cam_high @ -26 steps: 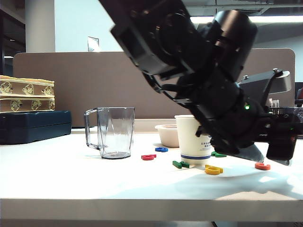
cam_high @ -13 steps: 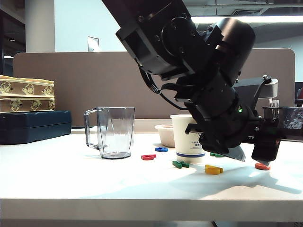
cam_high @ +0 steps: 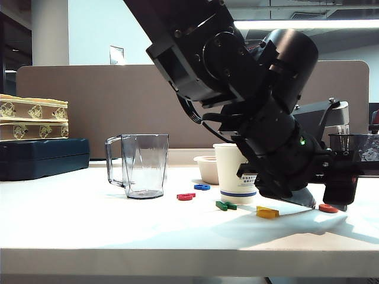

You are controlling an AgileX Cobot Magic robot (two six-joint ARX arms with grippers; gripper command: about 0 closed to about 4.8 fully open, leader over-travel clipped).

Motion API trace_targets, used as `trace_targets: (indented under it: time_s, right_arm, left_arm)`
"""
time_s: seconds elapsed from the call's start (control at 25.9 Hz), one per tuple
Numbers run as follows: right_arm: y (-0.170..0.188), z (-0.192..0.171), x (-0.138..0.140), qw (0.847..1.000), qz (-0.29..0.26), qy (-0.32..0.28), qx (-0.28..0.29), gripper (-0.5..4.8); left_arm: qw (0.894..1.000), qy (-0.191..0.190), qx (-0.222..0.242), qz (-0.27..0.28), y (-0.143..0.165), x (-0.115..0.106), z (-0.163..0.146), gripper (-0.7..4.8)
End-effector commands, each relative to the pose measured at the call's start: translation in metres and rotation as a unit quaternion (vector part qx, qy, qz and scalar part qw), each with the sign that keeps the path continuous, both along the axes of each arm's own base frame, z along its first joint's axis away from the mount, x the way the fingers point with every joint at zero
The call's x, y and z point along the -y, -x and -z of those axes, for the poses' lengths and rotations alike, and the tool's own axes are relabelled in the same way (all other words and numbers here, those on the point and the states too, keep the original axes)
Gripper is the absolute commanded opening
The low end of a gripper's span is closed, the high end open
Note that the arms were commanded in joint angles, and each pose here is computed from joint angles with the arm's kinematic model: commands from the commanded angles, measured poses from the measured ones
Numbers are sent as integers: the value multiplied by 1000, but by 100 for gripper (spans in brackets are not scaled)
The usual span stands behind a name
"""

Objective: Pick up the letter "c" and put it in the paper cup.

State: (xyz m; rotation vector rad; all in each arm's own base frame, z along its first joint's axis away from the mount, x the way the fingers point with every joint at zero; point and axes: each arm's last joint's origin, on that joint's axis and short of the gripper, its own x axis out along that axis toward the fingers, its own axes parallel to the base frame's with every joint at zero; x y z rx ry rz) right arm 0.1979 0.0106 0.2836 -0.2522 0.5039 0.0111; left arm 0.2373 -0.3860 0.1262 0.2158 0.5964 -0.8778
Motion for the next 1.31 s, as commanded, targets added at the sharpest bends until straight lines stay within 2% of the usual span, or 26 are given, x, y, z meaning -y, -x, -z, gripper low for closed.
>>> trace_targets:
  time_s: [0.04,0.5,0.77,1.31]
  right_arm:
    - [0,-3,-1,1000,6,7,9,212]
    - [0,-3,-2,1000,4,7,9,212]
    - [0,-3,-2,1000,4,7,9,212]
    - [1,-2,-2,1000,4,7,6,212]
  left_arm:
    - [1000,-4,-7,3,0,0,3,215]
    - [1000,-4,-9,-5,-8,-2,10,215]
    - [999,8,-24,23,-6,-1,9,214]
    - [999,10,-26,23,-9,-2,14,210]
